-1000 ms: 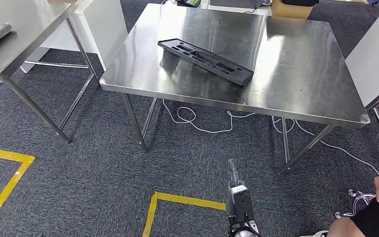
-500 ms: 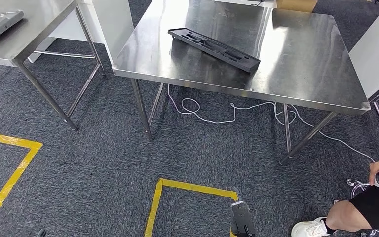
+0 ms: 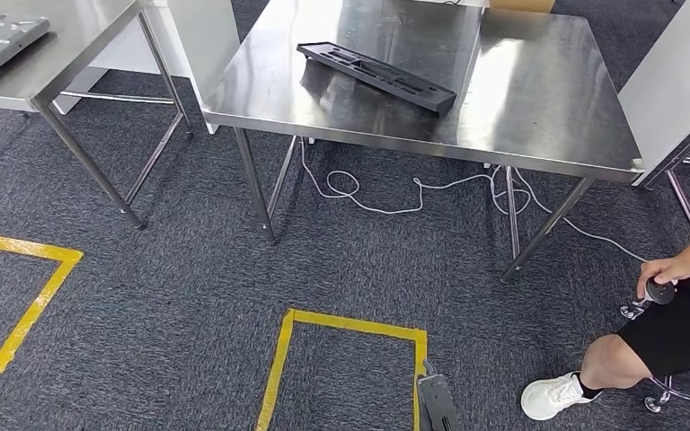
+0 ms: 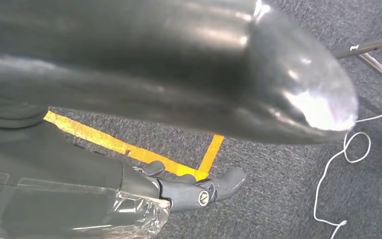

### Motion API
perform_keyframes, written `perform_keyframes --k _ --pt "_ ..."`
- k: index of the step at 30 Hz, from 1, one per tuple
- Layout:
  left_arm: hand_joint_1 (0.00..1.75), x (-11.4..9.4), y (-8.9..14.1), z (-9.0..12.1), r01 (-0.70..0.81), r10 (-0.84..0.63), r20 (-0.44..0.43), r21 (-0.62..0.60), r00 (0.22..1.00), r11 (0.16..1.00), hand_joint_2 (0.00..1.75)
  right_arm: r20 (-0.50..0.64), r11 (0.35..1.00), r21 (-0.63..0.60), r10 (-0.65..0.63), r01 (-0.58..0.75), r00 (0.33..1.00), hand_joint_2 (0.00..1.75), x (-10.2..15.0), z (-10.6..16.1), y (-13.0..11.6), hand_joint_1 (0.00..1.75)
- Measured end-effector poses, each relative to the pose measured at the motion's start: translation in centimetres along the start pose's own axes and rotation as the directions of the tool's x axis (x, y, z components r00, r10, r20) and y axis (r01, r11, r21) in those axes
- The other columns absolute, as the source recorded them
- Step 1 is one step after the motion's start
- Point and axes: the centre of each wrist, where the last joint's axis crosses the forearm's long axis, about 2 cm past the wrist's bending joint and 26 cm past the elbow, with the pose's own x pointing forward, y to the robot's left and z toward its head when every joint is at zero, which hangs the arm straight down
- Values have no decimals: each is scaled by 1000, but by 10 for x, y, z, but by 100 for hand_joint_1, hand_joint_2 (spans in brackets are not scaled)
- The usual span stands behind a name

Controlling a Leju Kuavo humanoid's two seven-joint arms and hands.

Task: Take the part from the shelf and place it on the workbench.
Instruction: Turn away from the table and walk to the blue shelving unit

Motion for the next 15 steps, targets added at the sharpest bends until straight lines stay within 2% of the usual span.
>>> perform_keyframes --k 15 --pt "0 -3 -2 6 -9 9 -17 -29 1000 1000 0 -47 998 -64 5 -8 999 0 -9 6 -10 0"
